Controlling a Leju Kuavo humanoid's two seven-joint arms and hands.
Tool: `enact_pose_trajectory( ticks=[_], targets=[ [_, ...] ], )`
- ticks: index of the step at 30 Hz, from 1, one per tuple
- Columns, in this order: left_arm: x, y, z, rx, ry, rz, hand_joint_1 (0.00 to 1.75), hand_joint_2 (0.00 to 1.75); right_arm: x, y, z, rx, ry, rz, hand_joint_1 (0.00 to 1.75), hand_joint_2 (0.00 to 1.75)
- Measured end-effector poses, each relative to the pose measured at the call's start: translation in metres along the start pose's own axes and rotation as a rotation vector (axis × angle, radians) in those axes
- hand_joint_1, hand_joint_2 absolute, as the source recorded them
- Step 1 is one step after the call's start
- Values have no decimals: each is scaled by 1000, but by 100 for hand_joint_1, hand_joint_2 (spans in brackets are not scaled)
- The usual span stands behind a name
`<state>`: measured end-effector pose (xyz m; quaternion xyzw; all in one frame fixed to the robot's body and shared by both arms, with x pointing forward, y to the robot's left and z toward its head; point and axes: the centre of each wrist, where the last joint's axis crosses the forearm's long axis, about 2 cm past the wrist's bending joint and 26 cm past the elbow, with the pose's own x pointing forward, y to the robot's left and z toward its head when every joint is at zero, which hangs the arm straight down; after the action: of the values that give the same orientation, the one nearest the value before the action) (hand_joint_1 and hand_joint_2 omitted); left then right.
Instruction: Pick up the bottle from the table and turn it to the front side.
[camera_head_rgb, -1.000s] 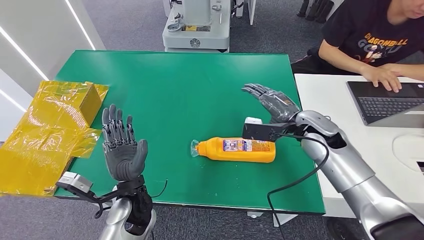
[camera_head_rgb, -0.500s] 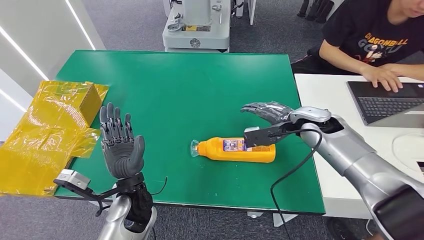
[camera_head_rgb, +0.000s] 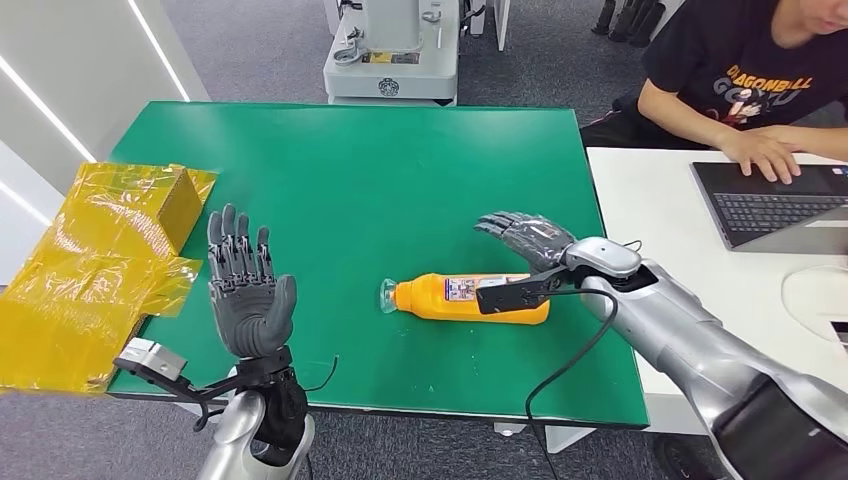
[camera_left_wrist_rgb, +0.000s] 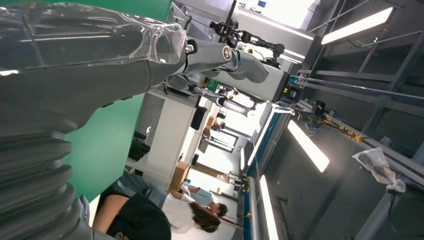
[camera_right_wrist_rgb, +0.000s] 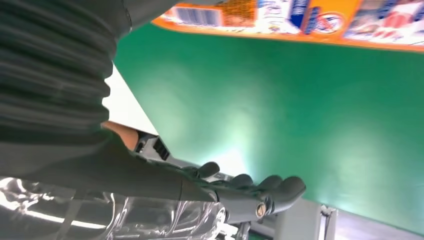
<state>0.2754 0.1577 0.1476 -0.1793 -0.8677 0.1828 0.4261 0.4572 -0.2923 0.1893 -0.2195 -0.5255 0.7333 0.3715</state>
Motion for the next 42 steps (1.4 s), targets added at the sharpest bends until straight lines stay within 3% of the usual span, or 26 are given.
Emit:
enact_pose_trajectory(
  ticks=[24,32,42],
  targets=[
    [-15,5,7,-2,63,-25,0,175,-1,10,-2,39,37,-23,0,175],
    [-18,7,13,-8,84,-29,0,175,5,51,2,105,-44,-216,0,175],
    [-20,8,15,-8,97,-28,0,175,2,58,7,97,-56,-272,0,175]
  ],
)
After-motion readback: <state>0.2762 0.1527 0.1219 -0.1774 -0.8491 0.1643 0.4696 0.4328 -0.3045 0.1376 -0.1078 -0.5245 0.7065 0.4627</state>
